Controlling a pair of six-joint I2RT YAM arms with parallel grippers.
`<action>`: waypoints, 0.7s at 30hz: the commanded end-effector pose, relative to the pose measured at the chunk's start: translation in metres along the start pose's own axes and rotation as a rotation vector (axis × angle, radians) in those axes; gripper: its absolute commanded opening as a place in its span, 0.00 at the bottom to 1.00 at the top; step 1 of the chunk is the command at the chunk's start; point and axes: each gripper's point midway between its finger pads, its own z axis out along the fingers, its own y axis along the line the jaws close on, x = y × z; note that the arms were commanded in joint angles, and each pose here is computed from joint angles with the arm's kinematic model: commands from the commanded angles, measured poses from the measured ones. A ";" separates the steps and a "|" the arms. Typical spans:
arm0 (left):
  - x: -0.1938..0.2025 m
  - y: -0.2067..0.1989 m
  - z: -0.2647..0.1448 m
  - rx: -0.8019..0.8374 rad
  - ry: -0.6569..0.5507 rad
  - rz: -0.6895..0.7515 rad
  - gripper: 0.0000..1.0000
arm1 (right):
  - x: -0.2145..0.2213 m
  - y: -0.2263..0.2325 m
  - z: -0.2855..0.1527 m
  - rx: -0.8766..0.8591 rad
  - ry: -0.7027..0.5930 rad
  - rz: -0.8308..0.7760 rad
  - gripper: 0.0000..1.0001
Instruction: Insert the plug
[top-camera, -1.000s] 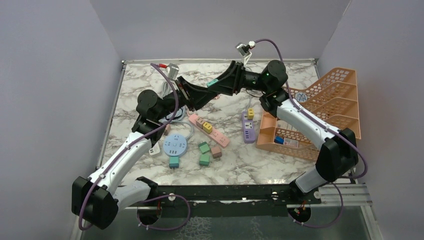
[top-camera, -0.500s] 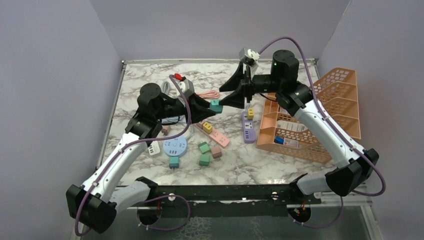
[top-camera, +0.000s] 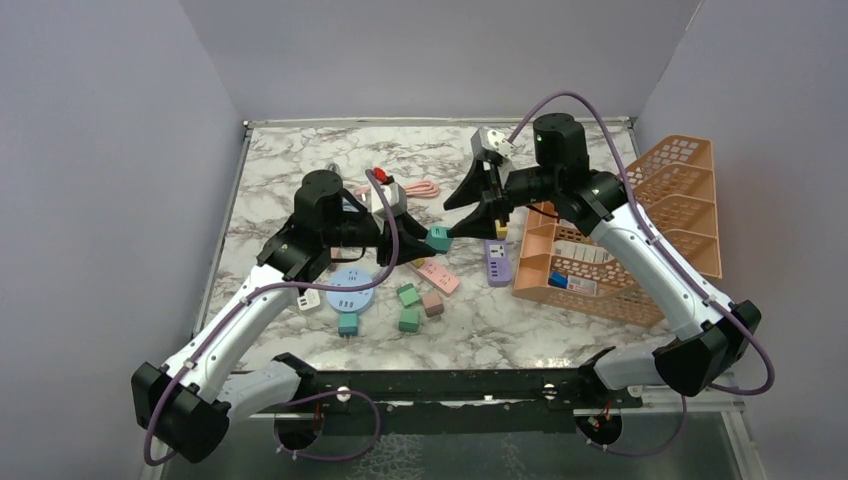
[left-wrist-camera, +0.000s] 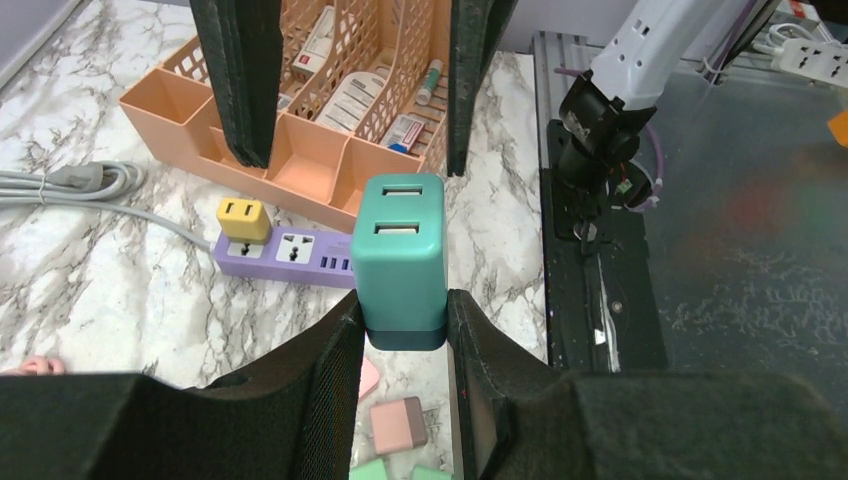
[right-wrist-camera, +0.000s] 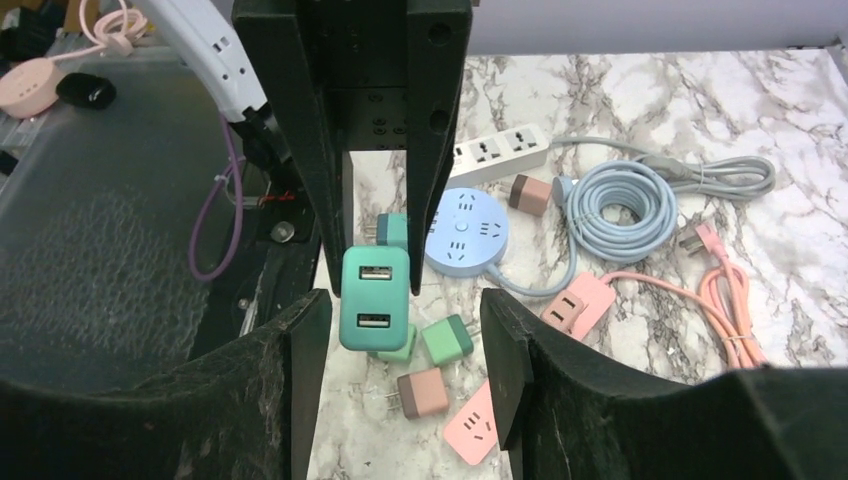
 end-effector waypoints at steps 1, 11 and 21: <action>-0.003 0.004 0.002 -0.024 0.024 0.075 0.00 | 0.011 0.020 0.002 -0.066 0.022 -0.009 0.55; 0.005 0.011 0.009 -0.057 0.068 0.105 0.00 | 0.046 0.012 0.019 -0.035 0.154 0.044 0.51; 0.010 0.010 0.009 -0.069 0.099 0.140 0.00 | 0.057 0.008 0.018 -0.011 0.200 0.090 0.37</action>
